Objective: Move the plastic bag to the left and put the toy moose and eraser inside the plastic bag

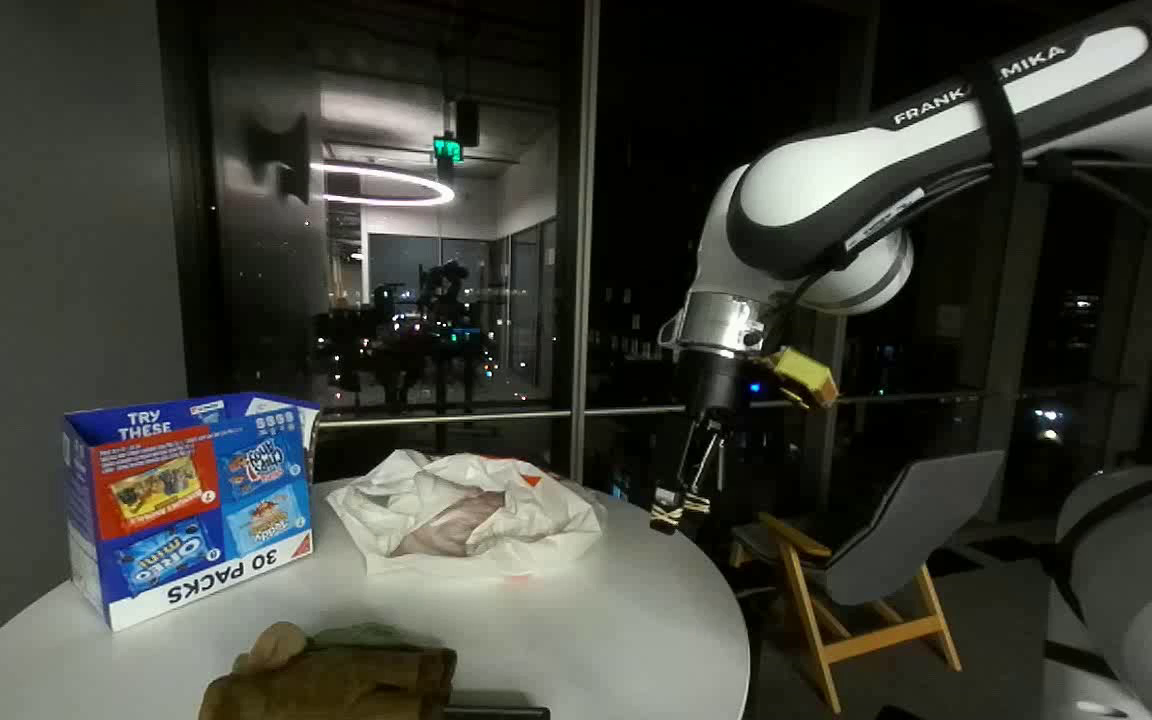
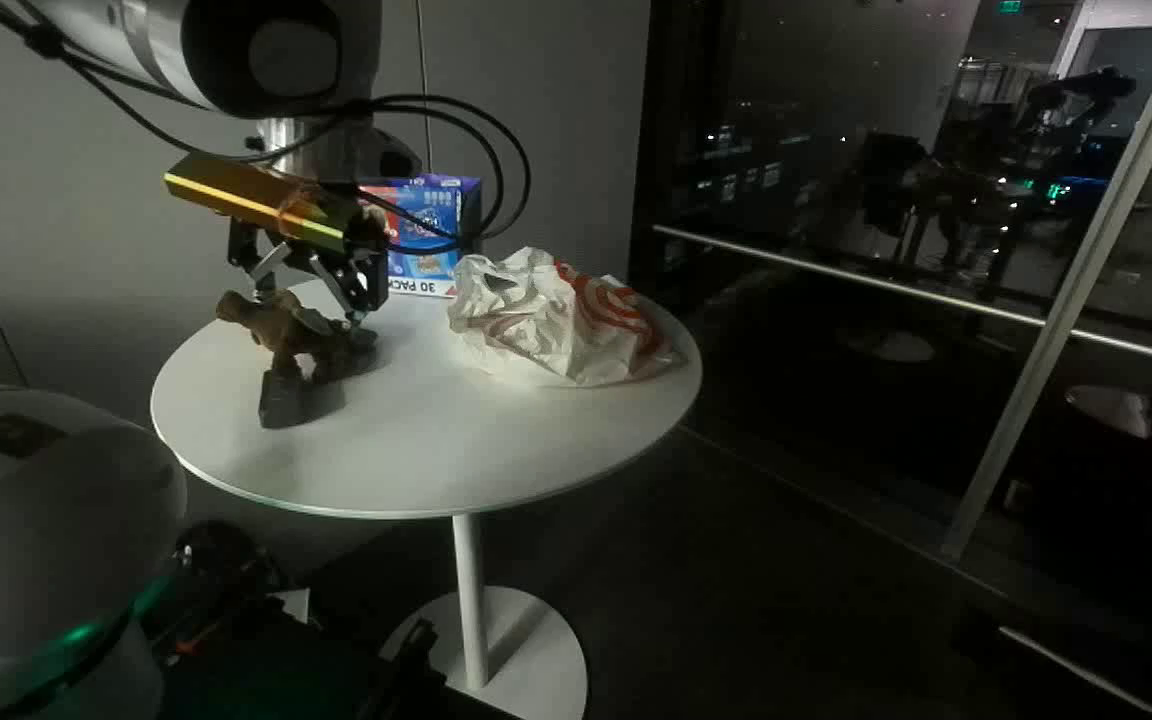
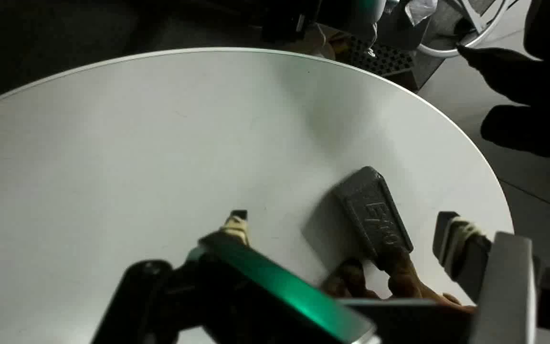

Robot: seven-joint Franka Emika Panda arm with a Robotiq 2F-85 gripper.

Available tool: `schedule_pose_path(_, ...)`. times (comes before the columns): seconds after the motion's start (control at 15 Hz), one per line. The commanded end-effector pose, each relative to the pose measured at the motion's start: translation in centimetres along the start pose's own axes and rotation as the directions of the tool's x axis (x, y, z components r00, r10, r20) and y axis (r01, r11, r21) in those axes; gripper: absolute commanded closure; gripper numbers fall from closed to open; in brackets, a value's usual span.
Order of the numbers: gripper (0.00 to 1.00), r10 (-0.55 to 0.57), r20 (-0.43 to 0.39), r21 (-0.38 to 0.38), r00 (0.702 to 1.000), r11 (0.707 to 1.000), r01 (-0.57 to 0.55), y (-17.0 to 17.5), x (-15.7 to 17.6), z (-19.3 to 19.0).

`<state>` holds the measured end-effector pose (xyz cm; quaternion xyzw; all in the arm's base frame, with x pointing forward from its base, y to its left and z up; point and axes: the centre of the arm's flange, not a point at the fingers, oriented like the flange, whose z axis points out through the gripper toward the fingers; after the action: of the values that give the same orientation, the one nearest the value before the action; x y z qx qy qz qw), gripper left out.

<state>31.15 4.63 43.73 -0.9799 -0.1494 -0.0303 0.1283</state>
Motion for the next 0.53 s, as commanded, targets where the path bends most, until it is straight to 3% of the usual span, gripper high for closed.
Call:
schedule_pose_path(0.0, 0.0, 0.0, -0.001, 0.0, 1.0, 1.0, 0.0, 0.0, 0.0, 0.0)
schedule_pose_path(0.47, 0.0, -0.016, 0.008, -0.033, 1.0, 0.999, 0.017, -0.6, 2.5, 2.6)
